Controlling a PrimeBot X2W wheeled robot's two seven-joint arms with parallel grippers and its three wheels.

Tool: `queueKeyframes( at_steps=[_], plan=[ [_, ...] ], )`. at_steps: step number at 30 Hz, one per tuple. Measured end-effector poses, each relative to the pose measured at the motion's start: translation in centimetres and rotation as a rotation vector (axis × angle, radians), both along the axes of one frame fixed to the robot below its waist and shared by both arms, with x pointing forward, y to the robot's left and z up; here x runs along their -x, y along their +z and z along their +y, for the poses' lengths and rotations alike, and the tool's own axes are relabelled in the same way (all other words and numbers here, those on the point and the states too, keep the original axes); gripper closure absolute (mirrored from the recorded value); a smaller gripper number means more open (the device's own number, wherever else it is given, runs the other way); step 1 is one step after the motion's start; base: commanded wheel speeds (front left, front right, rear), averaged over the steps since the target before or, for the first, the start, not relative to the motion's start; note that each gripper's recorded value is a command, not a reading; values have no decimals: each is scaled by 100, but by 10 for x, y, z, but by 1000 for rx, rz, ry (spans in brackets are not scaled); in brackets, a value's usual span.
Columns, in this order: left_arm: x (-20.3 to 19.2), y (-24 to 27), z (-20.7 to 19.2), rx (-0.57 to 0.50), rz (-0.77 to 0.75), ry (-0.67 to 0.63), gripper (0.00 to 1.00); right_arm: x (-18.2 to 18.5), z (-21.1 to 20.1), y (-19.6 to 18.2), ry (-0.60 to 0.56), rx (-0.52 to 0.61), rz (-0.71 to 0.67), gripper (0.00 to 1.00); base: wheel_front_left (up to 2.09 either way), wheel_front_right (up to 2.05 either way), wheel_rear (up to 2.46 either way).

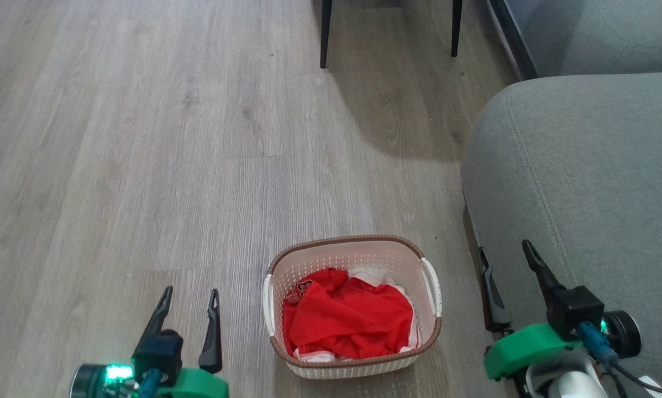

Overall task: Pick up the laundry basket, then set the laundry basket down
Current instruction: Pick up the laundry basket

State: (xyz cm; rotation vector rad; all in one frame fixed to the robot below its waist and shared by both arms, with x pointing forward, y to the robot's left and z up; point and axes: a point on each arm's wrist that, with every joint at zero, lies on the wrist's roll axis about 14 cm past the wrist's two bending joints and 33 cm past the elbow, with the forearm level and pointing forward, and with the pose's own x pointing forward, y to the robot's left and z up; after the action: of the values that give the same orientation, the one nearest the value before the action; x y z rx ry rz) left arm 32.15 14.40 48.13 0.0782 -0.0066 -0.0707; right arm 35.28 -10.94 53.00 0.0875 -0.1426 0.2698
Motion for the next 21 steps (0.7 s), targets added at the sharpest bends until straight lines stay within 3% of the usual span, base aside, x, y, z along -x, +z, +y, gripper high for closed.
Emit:
queueKeyframes(
  at_steps=[21],
  plan=[
    [-6, -21, 2, 49, 76, 21, 0, -9, -3, -23, -9, 2, 72, 0, 0, 0, 0]
  ],
)
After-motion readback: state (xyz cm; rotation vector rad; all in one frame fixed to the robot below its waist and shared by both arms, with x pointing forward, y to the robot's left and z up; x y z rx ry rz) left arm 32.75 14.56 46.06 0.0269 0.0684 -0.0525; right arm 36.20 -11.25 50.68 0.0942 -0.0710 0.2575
